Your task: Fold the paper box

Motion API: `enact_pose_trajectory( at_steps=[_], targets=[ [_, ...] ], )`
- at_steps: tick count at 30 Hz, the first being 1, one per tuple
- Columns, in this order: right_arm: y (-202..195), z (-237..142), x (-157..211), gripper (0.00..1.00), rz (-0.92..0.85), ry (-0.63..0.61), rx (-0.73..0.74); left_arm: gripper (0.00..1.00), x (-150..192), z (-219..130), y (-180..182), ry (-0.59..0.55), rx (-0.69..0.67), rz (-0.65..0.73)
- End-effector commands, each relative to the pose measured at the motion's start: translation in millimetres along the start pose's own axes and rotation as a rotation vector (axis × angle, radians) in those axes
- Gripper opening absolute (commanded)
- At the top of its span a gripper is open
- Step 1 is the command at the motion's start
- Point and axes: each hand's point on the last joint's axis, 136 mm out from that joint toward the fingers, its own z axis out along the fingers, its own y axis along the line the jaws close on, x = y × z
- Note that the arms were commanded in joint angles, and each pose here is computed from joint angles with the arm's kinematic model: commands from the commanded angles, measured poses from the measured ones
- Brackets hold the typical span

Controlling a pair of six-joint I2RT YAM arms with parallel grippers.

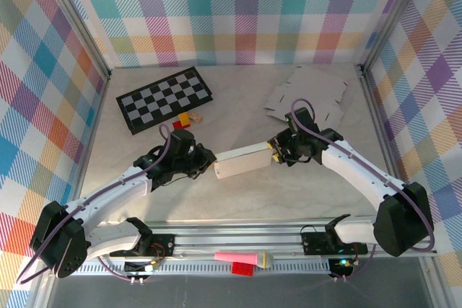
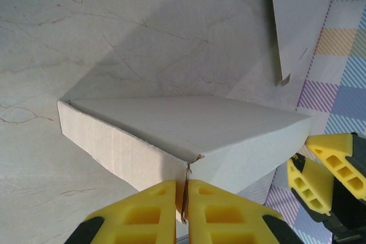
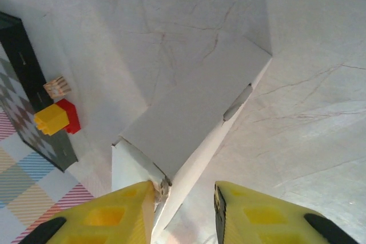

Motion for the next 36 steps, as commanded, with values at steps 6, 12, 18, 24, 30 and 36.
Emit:
enact_pose_trajectory(
  at_steps=[6,12,18,24,30,36],
  targets=[
    [-52,10,3,0.3,0.085,0.036,0.19,0.09,15,6,58,0.054,-0.223,-0.013],
    [-12,-6,1,0.36,0.017,0.014,0.057,0.07,15,6,57,0.058,-0.228,0.005],
    [34,-25,2,0.62,-0.08,0.007,-0.045,0.06,14,4,53,0.06,-0.236,0.031],
    [26,3,15,0.69,0.022,0.109,-0.011,0.06,14,3,48,0.059,-0.232,0.05],
    [19,15,11,0.72,0.037,0.103,0.025,0.06,16,3,44,0.056,-0.235,0.075],
    [11,37,12,0.71,0.047,0.152,0.042,0.05,19,3,38,0.054,-0.243,0.121]
  ],
)
